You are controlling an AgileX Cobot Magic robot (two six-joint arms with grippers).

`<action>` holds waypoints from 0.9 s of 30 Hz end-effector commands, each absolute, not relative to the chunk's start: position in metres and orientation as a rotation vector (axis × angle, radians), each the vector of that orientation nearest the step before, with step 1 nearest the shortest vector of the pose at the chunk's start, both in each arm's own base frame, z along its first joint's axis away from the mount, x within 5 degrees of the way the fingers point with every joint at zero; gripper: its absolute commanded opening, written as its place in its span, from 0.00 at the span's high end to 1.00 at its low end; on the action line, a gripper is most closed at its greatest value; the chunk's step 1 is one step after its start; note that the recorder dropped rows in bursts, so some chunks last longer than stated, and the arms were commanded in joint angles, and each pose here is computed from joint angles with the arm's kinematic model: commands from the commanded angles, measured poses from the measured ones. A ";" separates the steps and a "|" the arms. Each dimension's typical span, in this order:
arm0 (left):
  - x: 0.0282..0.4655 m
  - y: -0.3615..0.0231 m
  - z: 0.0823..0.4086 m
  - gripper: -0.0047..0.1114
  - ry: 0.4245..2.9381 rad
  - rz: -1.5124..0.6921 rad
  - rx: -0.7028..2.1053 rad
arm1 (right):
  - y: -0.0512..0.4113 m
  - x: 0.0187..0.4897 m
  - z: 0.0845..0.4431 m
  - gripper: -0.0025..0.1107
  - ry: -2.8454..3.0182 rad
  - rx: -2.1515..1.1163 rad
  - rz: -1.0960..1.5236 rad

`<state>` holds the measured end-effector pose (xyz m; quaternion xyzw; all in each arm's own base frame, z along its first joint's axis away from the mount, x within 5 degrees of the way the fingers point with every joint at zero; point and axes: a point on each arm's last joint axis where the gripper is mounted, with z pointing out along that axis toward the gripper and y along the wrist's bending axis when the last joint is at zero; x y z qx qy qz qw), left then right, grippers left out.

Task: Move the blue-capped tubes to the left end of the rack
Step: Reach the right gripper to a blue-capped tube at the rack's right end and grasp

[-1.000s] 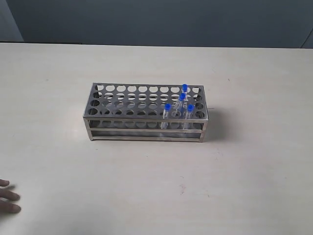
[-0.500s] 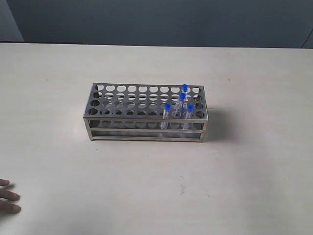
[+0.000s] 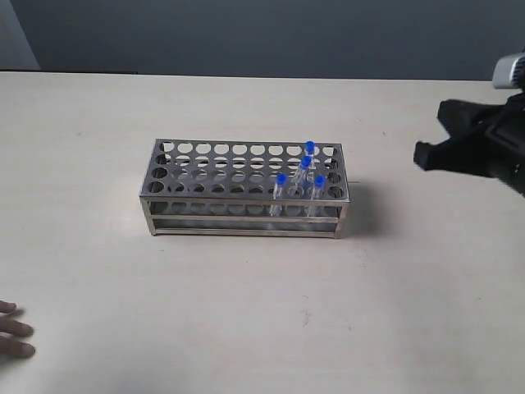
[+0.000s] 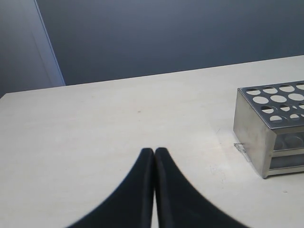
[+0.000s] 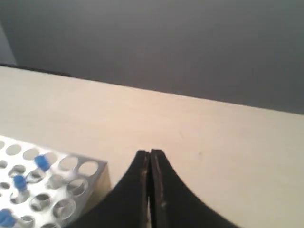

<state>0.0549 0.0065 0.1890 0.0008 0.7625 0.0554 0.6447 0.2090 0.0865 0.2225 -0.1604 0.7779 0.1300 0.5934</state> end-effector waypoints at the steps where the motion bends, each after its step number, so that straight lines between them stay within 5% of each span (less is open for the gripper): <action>1: 0.055 0.006 0.191 0.95 1.726 0.117 0.003 | 0.106 0.191 0.212 0.98 1.825 -0.484 0.422; 8: 0.055 0.006 0.191 0.95 1.726 0.117 0.003 | 0.138 0.173 0.209 0.97 1.730 -0.744 0.553; 14: 0.055 0.006 0.191 0.95 1.726 0.117 0.003 | 0.144 0.176 0.191 0.56 1.797 -0.794 0.578; 16: 0.055 0.006 0.191 0.95 1.726 0.117 0.003 | 0.147 0.178 0.186 0.49 1.803 -0.778 0.603; 27: 0.055 0.006 0.191 0.95 1.726 0.117 0.003 | 0.156 0.196 0.159 0.58 1.739 -0.748 0.579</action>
